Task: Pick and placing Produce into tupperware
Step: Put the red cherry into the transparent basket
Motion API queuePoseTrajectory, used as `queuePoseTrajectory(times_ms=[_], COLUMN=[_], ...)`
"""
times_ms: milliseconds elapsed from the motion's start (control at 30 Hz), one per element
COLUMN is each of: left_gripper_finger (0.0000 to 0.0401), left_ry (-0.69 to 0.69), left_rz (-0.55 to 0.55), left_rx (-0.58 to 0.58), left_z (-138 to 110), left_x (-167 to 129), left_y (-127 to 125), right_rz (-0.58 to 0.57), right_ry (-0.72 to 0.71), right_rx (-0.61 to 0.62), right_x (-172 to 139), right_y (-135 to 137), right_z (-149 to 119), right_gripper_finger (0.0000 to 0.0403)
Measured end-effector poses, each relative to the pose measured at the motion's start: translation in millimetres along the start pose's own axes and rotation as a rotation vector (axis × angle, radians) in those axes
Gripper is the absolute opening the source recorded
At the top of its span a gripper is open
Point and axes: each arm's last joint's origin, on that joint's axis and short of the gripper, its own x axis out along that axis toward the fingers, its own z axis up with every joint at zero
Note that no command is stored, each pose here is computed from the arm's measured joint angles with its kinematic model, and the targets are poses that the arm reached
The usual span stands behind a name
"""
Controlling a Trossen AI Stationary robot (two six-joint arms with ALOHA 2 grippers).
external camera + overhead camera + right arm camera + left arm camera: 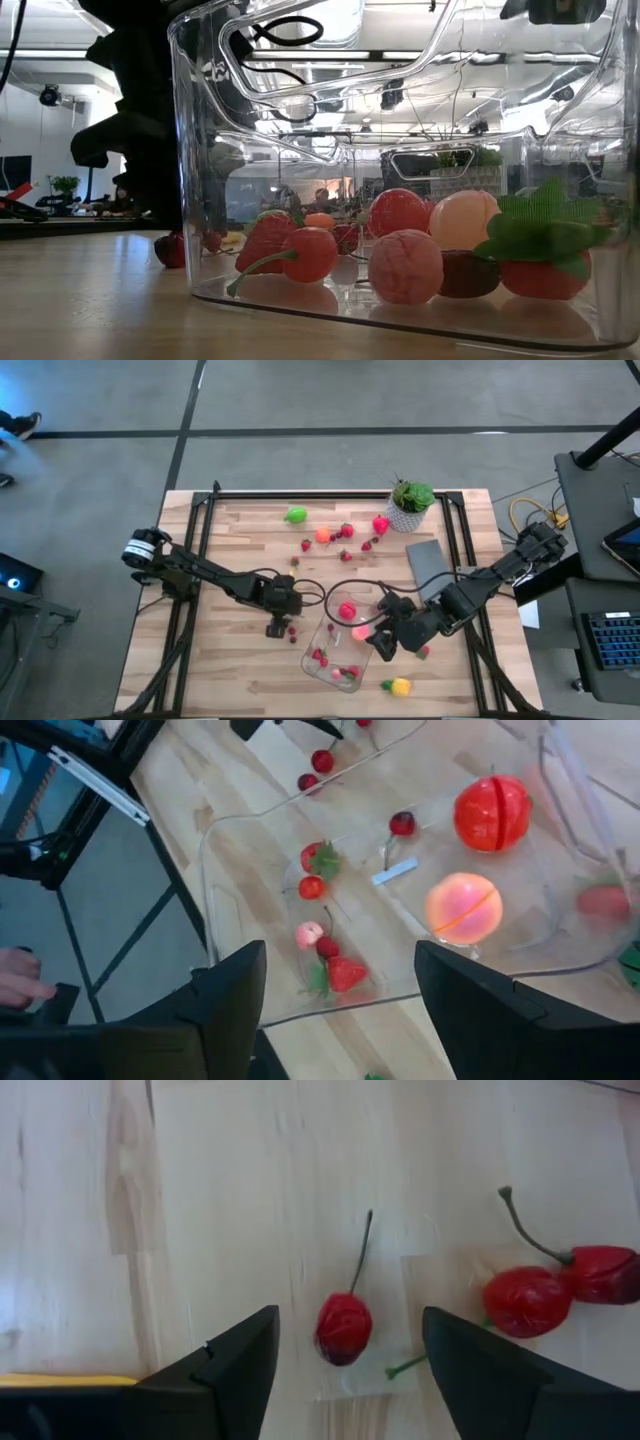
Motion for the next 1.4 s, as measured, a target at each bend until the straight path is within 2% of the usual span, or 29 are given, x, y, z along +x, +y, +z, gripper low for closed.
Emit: queuePoseTrajectory(times_ms=[367, 533, 800, 900, 1067, 1200, 1300, 1400], left_gripper_finger=[0.0138, 0.0109, 0.0033, 0.0017, 0.0012, 0.0012, 0.0024, 0.0046], left_ry=[0.029, 0.023, 0.009, -0.008, -0.133, -0.339, -0.521, -0.618], left_rz=[0.002, 0.002, 0.006, 0.011, 0.005, 0.005, -0.015, -0.051], left_rx=[-0.008, -0.034, -0.051, -0.066, -0.076, -0.09, -0.071, -0.057], left_z=[-3, -2, -1, 3, 25, 44, 56, 66], left_x=[12, 10, 8, 3, -36, -79, -95, -96], left_y=[-1, -1, -1, 0, 2, 5, 5, 4], right_rz=[-0.014, -0.018, -0.019, -0.02, -0.019, -0.044, -0.116, -0.216], right_ry=[0.002, 0.003, 0.004, 0.001, -0.091, -0.15, -0.16, -0.163], right_rx=[-0.001, 0.002, 0.002, 0.002, 0.006, -0.014, -0.038, -0.018], right_x=[0, 0, 0, 0, -7, -20, -28, -39], right_y=[-1, -2, -2, -2, 3, 4, -1, -10], right_z=[0, -1, -1, -1, 4, 11, 12, 11], right_gripper_finger=[0.0242, 0.0242, 0.0242, 0.0242, 0.0242, 0.0242, 0.0242, 0.0244])
